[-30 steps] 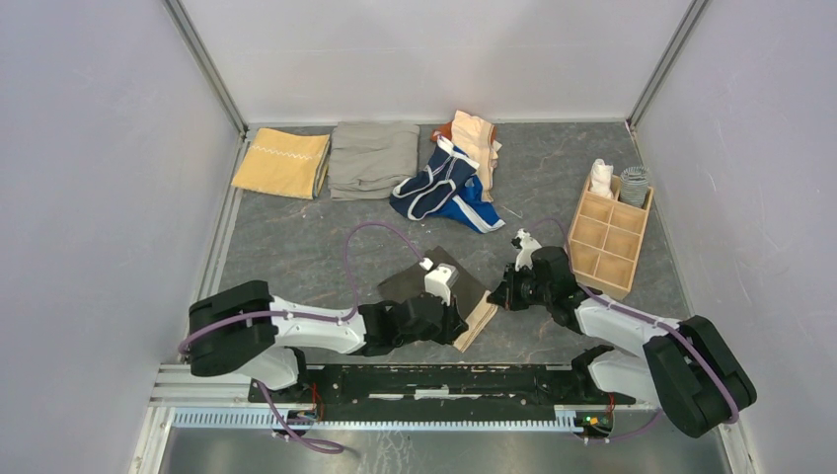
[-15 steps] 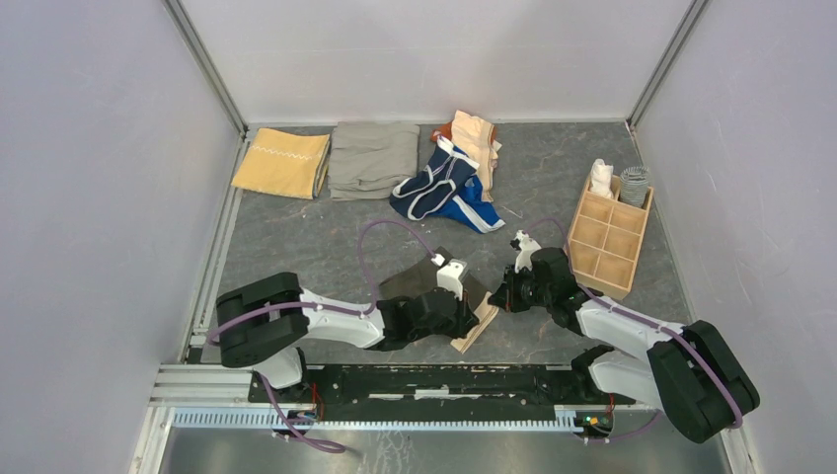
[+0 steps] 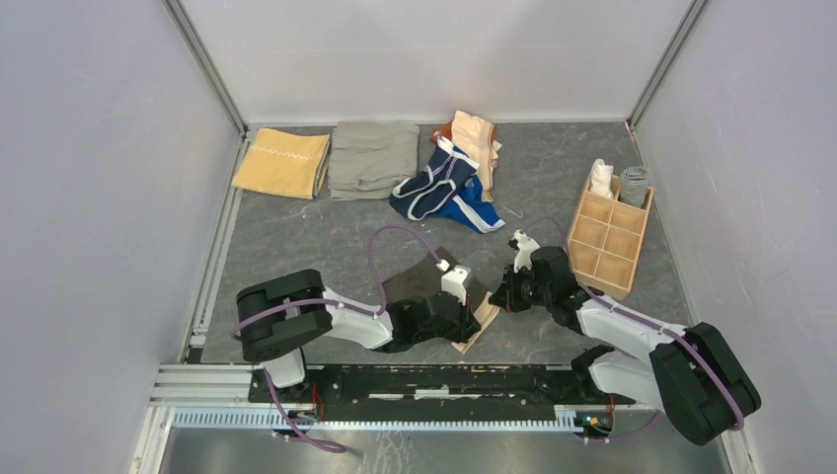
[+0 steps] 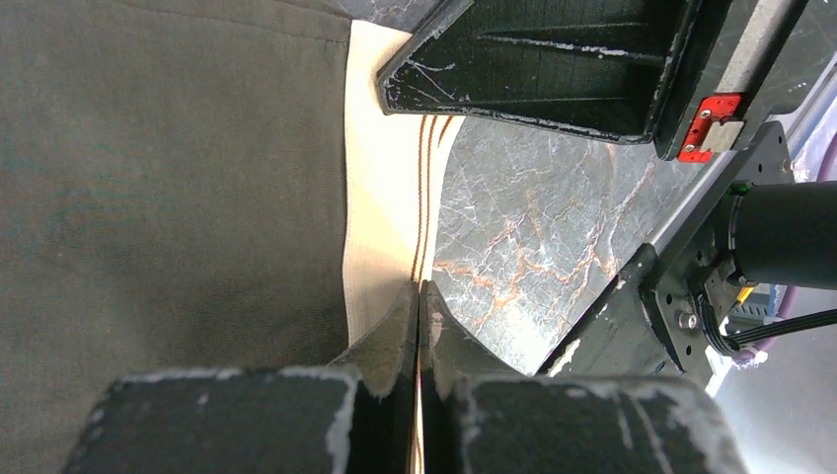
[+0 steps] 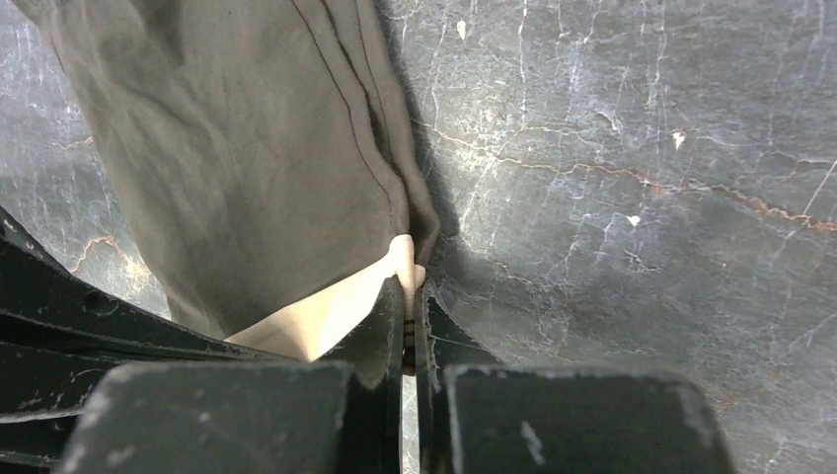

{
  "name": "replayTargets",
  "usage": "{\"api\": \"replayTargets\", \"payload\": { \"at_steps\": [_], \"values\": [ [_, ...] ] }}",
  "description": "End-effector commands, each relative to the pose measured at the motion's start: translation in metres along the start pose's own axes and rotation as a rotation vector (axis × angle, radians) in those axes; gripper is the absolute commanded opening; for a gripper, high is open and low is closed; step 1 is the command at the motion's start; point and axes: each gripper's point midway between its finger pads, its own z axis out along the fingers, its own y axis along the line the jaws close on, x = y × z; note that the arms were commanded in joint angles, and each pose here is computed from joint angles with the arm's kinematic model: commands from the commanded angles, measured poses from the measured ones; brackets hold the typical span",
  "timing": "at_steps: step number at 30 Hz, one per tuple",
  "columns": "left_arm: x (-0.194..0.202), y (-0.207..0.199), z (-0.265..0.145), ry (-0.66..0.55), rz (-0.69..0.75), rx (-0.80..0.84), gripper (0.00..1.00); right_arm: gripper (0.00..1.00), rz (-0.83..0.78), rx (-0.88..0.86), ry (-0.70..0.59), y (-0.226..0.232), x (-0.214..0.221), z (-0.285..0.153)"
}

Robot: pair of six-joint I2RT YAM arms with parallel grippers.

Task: Roll the underwear
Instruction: Fold the underwear at the center of the board.

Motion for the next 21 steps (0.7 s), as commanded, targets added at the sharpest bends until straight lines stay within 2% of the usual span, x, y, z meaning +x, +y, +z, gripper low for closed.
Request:
{"api": "replayTargets", "payload": {
  "at_steps": [1, 10, 15, 21],
  "values": [
    [0.010, 0.012, 0.005, 0.004, -0.059, -0.025, 0.02, 0.00, -0.095, -0.030, -0.058, 0.011, -0.023, -0.006],
    [0.022, 0.026, 0.004, 0.016, -0.080, -0.051, 0.02, 0.00, -0.237, -0.225, -0.131, 0.050, -0.040, -0.022],
    [0.023, 0.027, 0.005, 0.013, -0.089, -0.055, 0.02, 0.00, -0.277, -0.358, -0.094, 0.072, -0.028, -0.033],
    [0.023, 0.030, 0.006, 0.008, -0.092, -0.064, 0.02, 0.00, -0.228, -0.461, 0.002, 0.088, -0.002, -0.039]
  ]
}}
